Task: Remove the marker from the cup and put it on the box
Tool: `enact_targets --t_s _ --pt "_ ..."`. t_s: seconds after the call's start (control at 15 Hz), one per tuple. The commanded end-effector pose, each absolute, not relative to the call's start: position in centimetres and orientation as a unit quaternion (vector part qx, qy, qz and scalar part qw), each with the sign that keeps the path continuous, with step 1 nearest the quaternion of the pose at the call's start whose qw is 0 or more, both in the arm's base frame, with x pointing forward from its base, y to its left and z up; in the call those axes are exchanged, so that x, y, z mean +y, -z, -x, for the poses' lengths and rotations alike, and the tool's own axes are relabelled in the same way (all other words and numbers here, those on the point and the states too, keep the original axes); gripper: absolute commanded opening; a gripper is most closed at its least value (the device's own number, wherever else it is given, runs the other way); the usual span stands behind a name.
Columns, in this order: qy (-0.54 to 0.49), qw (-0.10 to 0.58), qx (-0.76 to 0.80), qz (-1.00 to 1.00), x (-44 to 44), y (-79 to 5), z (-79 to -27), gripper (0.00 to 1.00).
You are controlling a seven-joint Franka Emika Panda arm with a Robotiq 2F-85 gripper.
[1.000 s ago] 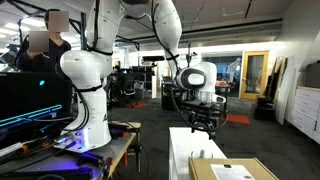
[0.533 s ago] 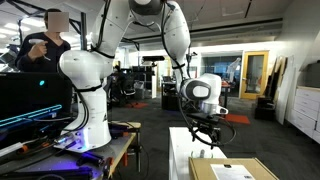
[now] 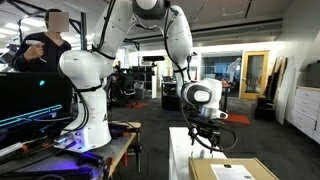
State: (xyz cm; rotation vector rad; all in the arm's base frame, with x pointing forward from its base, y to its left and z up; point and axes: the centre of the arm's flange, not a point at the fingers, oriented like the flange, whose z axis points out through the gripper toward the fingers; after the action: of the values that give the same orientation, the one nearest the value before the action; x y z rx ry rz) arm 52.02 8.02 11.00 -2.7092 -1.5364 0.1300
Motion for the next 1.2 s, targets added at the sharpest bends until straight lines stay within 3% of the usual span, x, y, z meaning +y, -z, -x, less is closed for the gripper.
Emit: enact_targets --t_s 0.0,0.53,0.6,0.67,1.13 --pt "-0.048 0.014 -0.500 0.865 6.9 -10.9 -51.9 1.00" --pt "-0.065 0.022 -0.510 0.858 6.3 -9.0 -51.4 1.00" --pt "-0.064 0.023 -0.509 0.858 6.3 -8.9 -51.4 0.82" --pt "-0.064 0.023 -0.509 0.858 6.3 -8.8 -51.3 0.72" --pt "-0.065 0.014 -0.516 0.854 6.4 -9.4 -51.4 0.28"
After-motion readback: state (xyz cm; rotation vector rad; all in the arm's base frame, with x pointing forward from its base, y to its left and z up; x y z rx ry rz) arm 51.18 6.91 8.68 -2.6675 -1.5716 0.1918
